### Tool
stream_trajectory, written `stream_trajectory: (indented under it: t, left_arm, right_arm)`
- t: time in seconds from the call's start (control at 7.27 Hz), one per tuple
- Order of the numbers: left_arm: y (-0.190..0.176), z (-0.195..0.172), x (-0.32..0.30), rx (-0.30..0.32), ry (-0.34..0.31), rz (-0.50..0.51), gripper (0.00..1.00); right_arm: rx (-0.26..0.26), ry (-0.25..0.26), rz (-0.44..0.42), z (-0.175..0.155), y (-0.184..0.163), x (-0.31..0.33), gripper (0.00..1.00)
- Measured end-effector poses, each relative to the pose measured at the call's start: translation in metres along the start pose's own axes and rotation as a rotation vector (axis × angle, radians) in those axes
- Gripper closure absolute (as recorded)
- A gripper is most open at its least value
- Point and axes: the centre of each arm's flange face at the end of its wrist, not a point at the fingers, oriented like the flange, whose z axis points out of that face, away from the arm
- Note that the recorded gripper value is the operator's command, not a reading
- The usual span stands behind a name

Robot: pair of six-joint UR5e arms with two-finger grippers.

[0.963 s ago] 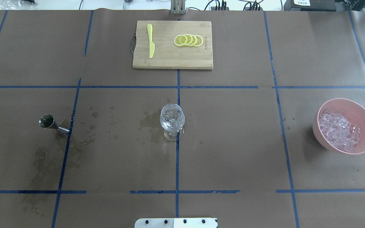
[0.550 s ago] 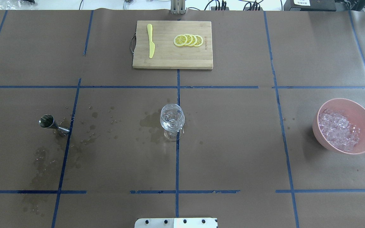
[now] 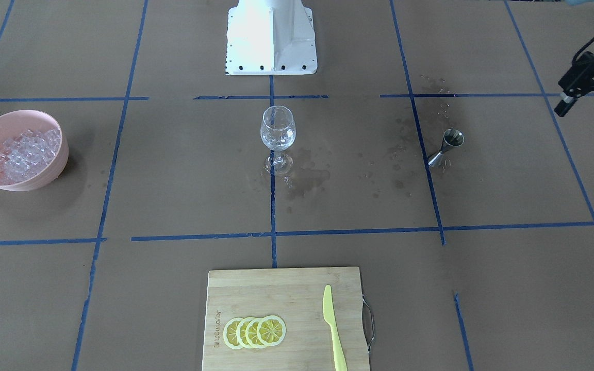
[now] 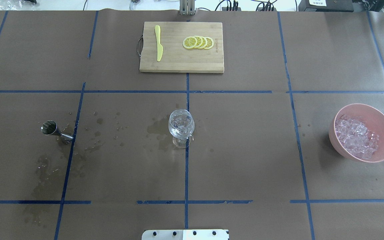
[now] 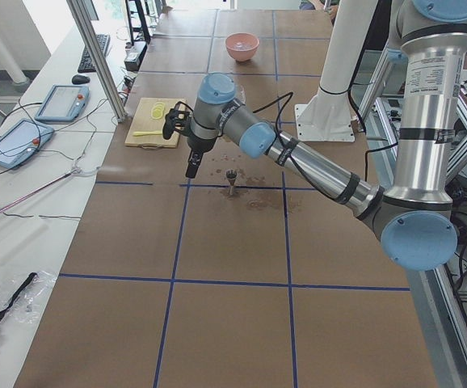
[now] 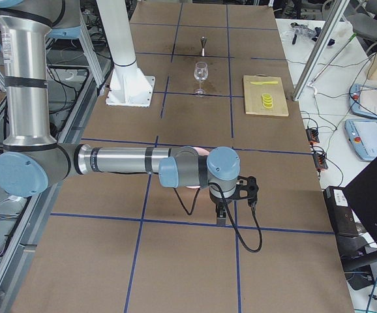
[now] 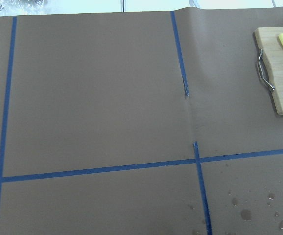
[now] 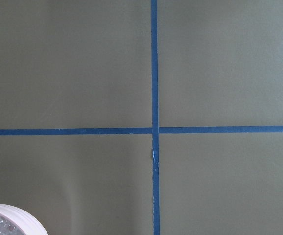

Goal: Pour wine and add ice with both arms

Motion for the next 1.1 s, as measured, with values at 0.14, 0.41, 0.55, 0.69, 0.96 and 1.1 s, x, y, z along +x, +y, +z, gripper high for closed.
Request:
stream_trajectory:
  t: [0.14,0.41,0.55,0.69,0.96,1.1]
  left_arm:
    - [0.028,0.008,0.017,0.035,0.021,-0.039,0.0]
    - [0.081,0.022,0.032,0.093,0.044,-0.091,0.0]
    - [0.105,0.03,0.043,0.119,0.045,-0.118,0.0]
    - [0.126,0.04,0.057,0.144,0.042,-0.146,0.0]
    - [0.174,0.072,0.091,0.204,0.012,-0.187,0.0]
    - [0.202,0.089,0.104,0.242,-0.023,-0.192,0.0]
  right_arm:
    - [0.0,-0.003,-0.004,0.0,0.0,-0.001,0.0]
    - [0.004,-0.01,0.018,-0.001,0.001,-0.005,0.0]
    - [0.01,-0.024,0.05,-0.005,0.0,-0.011,0.0]
    - [0.016,-0.043,0.07,-0.01,-0.001,-0.018,0.0]
    - [0.021,-0.059,0.077,-0.014,-0.004,-0.028,0.0]
    - [0.02,-0.059,0.075,-0.013,-0.005,-0.035,0.0]
